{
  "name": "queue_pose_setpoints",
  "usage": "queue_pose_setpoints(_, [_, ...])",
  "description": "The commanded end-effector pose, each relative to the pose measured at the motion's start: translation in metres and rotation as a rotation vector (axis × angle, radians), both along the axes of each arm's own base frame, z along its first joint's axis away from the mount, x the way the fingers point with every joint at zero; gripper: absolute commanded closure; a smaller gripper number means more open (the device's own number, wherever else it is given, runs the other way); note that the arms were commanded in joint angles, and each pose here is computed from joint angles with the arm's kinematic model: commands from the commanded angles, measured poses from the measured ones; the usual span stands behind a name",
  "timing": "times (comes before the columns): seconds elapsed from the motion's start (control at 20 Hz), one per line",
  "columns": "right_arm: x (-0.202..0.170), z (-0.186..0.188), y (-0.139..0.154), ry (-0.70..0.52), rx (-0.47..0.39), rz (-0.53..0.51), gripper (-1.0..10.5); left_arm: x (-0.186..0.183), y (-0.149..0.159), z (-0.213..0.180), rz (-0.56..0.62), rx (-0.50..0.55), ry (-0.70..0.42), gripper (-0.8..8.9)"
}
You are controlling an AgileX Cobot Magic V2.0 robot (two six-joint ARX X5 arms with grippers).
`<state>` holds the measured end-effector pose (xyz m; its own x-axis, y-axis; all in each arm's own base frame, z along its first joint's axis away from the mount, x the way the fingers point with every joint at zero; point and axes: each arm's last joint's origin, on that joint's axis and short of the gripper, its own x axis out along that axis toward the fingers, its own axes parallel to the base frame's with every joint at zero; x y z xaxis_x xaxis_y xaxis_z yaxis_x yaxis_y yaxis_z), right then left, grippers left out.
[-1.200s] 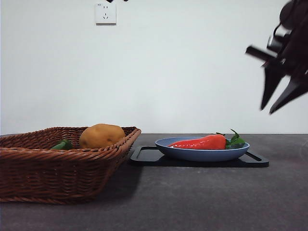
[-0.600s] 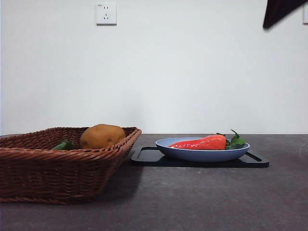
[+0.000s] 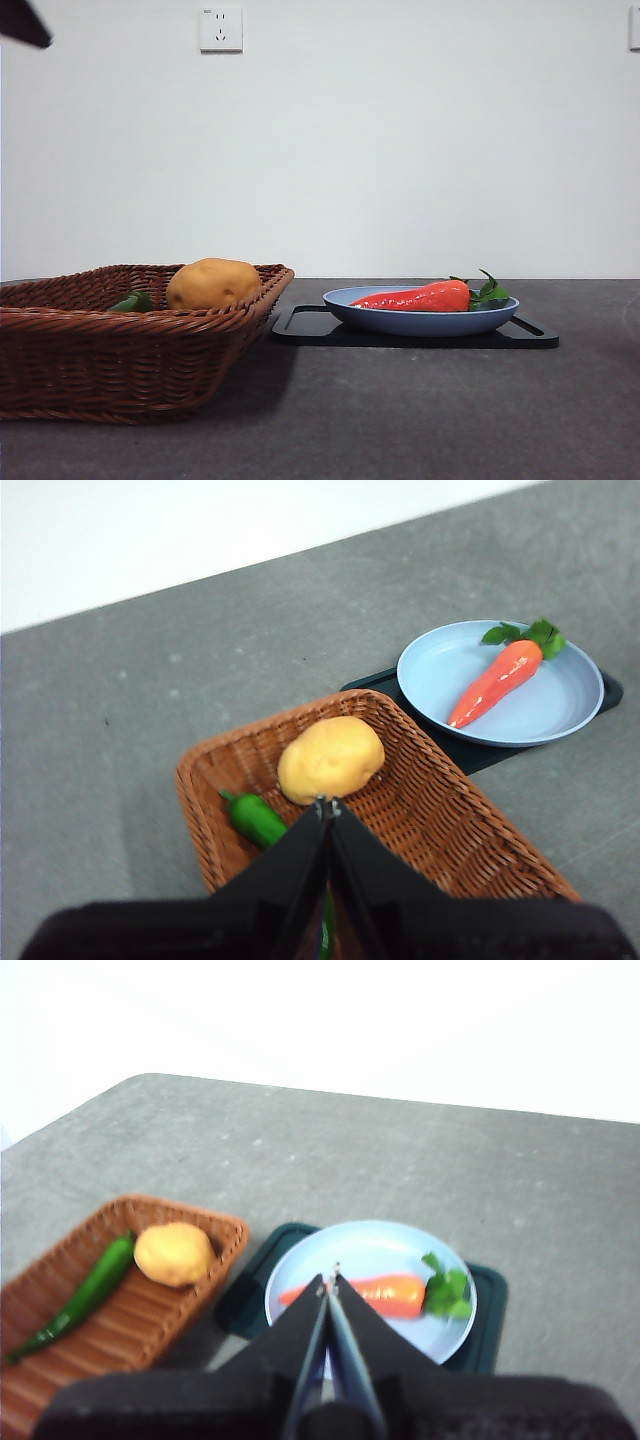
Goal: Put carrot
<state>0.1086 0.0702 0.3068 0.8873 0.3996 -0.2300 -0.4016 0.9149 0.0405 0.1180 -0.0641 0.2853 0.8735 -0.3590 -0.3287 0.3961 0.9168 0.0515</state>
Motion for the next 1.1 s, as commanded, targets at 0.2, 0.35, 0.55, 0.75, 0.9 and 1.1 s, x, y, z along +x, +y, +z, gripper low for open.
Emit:
queue_pose_setpoints(0.2, [0.000, -0.053, 0.001, 0.031, 0.016, -0.006, 9.4, -0.018, 0.010, -0.015, 0.019, -0.109, -0.032, 8.07])
queue_pose_setpoints(0.35, [0.003, -0.057, 0.004, 0.080, 0.037, -0.016, 9.4, -0.018, 0.010, -0.017, 0.026, -0.105, -0.016, 8.05])
queue_pose_setpoints(0.55, [0.006, -0.060, 0.005, 0.096, 0.024, -0.017, 9.4, -0.016, 0.009, -0.018, 0.025, -0.098, -0.004, 8.05])
queue_pose_setpoints(0.75, [0.006, -0.060, 0.005, 0.097, 0.023, -0.017, 9.4, -0.015, 0.008, -0.018, 0.025, -0.096, 0.000, 8.05])
queue_pose_setpoints(0.9, [0.006, -0.060, 0.005, 0.097, 0.023, -0.017, 9.4, -0.015, 0.008, -0.018, 0.025, -0.096, -0.001, 8.05])
queue_pose_setpoints(1.1, [0.006, -0.060, 0.005, 0.098, 0.023, -0.017, 9.4, -0.034, 0.022, -0.013, 0.029, -0.094, -0.086, 8.05])
